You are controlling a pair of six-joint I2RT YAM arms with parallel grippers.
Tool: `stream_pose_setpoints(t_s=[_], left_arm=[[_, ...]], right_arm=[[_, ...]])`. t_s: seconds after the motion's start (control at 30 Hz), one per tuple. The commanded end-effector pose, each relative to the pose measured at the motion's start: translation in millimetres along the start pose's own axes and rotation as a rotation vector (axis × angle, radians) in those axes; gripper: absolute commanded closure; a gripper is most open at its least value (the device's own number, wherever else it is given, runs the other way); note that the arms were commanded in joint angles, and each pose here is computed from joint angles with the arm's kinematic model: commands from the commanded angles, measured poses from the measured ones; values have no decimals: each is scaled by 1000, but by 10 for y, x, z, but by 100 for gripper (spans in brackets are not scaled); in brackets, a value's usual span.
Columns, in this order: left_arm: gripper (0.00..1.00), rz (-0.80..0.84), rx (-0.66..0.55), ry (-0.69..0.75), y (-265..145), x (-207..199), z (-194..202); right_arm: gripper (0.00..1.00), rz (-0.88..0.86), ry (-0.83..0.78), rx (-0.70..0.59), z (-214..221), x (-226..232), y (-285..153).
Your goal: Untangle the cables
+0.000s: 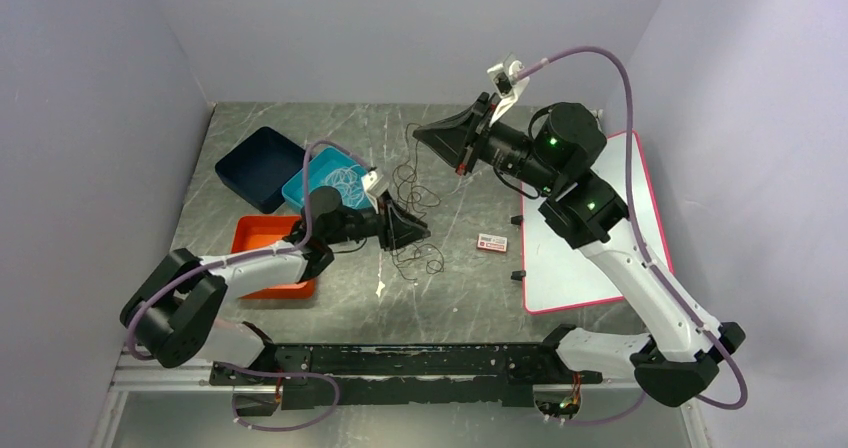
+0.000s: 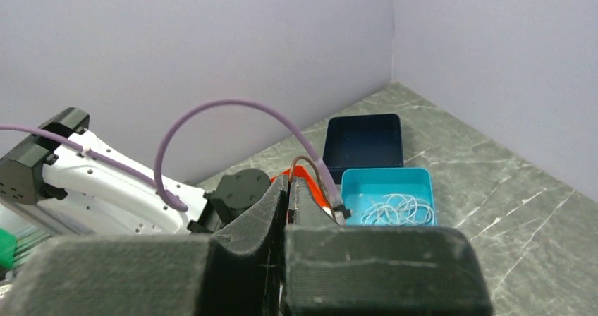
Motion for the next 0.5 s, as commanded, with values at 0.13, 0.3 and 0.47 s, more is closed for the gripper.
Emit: stream_pose_setpoints(t_s=[0.13,0.3,0.47], left_arm=[[73,9,31,-25,19,18,307],[77,2,55,-53,-2,44,469],[77,-11,70,-69,-29,71,570]], right_arm=[[100,83,-103,-170,-585,11,-193],[100,188,-150,-236,-788,-78,-349],[100,313,-191,-311,-982,-193,-547]])
Point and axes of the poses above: each gripper's point midway between its finger pads, its own y axis out along the fingers, its own x axis along the line the jaws close on, z = x × y, the point moved 2 cm from there along -y, back along the fingers
